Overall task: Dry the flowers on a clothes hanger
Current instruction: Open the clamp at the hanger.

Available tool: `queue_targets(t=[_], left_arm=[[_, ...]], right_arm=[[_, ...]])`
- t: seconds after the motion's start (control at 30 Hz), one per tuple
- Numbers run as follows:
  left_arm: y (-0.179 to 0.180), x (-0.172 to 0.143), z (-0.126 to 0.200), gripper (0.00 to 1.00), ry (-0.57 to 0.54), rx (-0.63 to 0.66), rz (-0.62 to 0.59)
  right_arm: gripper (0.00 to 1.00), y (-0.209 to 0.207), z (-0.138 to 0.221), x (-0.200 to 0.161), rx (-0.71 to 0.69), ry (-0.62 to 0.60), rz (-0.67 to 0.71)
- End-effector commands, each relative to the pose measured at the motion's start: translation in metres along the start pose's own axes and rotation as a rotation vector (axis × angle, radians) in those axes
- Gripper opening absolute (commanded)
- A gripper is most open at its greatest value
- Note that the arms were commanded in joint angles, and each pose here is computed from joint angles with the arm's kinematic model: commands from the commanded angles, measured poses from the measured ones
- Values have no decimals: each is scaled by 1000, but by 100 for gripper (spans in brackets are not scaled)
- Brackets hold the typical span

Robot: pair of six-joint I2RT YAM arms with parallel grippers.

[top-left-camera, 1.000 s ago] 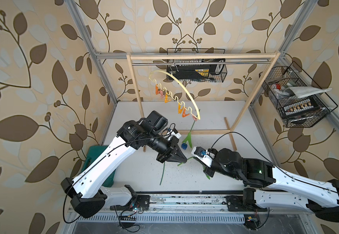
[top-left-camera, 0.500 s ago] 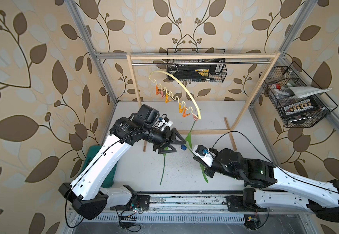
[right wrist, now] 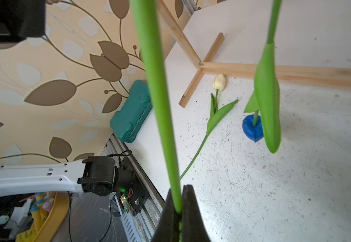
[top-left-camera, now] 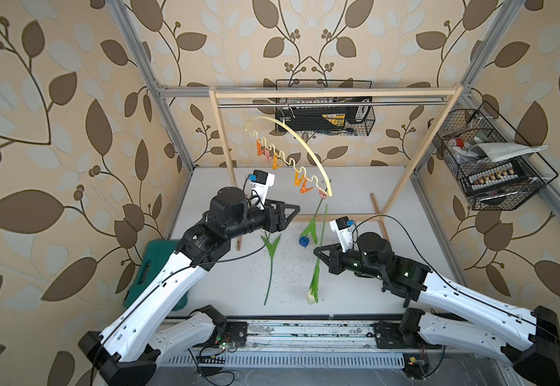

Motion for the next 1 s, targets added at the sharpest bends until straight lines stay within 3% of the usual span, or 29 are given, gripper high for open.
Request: queue_targets(t=[0.0,0.4,0.97], left_arm=[[-9,23,-4,66,-129,-61,-192],[8,33,-36,71,-148,19,-320],[18,34,-65,69,-153,53,-404]], right_arm=[[0,20,-1,3,150,22,-83],[0,24,-10,4,146,63,-43],[0,28,-12,5,151,82,-32]])
Point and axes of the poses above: each gripper's point midway between its finger pads, its own z axis back along the fingers, its own y axis along the line the jaws close on, x = y × z, the point moved 7 cm from there along z, back along the fingers, and after that the axes turned 11 degrees about -z, right-handed, at the moved point
